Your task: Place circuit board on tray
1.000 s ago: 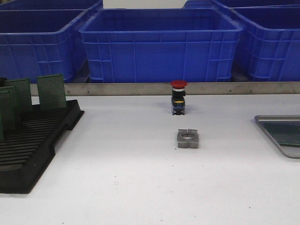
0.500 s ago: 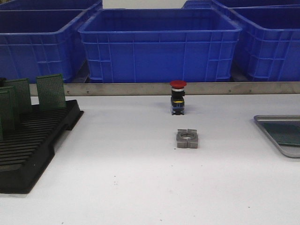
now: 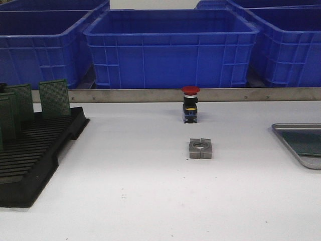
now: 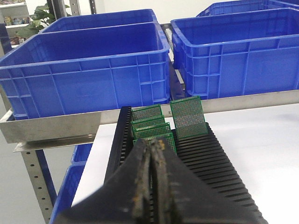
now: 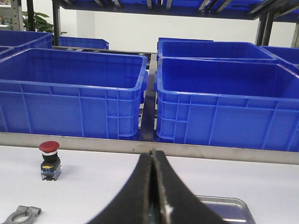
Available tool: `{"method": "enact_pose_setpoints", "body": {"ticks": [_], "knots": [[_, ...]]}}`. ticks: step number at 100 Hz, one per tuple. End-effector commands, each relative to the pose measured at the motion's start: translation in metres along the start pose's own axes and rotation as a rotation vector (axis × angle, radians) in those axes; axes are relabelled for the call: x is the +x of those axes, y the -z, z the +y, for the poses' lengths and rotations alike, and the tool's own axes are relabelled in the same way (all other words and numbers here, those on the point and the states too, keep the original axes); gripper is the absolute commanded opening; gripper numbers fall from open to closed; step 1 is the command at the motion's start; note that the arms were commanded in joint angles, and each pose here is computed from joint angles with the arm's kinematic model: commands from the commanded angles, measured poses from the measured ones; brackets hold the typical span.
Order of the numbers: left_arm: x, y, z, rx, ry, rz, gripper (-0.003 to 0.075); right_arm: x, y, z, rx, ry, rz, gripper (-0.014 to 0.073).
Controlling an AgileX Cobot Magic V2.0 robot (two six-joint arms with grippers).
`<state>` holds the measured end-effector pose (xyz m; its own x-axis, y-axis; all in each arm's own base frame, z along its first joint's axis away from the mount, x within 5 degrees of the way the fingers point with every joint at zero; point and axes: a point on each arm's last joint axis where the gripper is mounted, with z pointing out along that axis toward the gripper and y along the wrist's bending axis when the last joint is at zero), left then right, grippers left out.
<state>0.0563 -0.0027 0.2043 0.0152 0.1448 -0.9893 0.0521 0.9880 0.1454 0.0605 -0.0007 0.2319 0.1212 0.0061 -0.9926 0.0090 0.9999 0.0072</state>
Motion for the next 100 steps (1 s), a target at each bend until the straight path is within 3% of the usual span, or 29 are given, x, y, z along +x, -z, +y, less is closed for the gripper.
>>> {"method": "enact_pose_setpoints", "body": {"ticks": [1,19,100], "knots": [[0.003,0.001,-0.001,-0.002,0.010,-0.081,-0.0019,-0.007,0.004,0.000,0.003,0.006,-0.117,-0.0069],[0.003,0.001,-0.001,-0.002,0.010,-0.081,-0.0019,0.012,0.009,-0.001,0.005,0.001,-0.131,-0.0069],[0.003,0.001,-0.001,-0.002,0.010,-0.081,-0.0019,0.011,0.009,0.000,0.001,-0.024,-0.150,-0.0069]]}}
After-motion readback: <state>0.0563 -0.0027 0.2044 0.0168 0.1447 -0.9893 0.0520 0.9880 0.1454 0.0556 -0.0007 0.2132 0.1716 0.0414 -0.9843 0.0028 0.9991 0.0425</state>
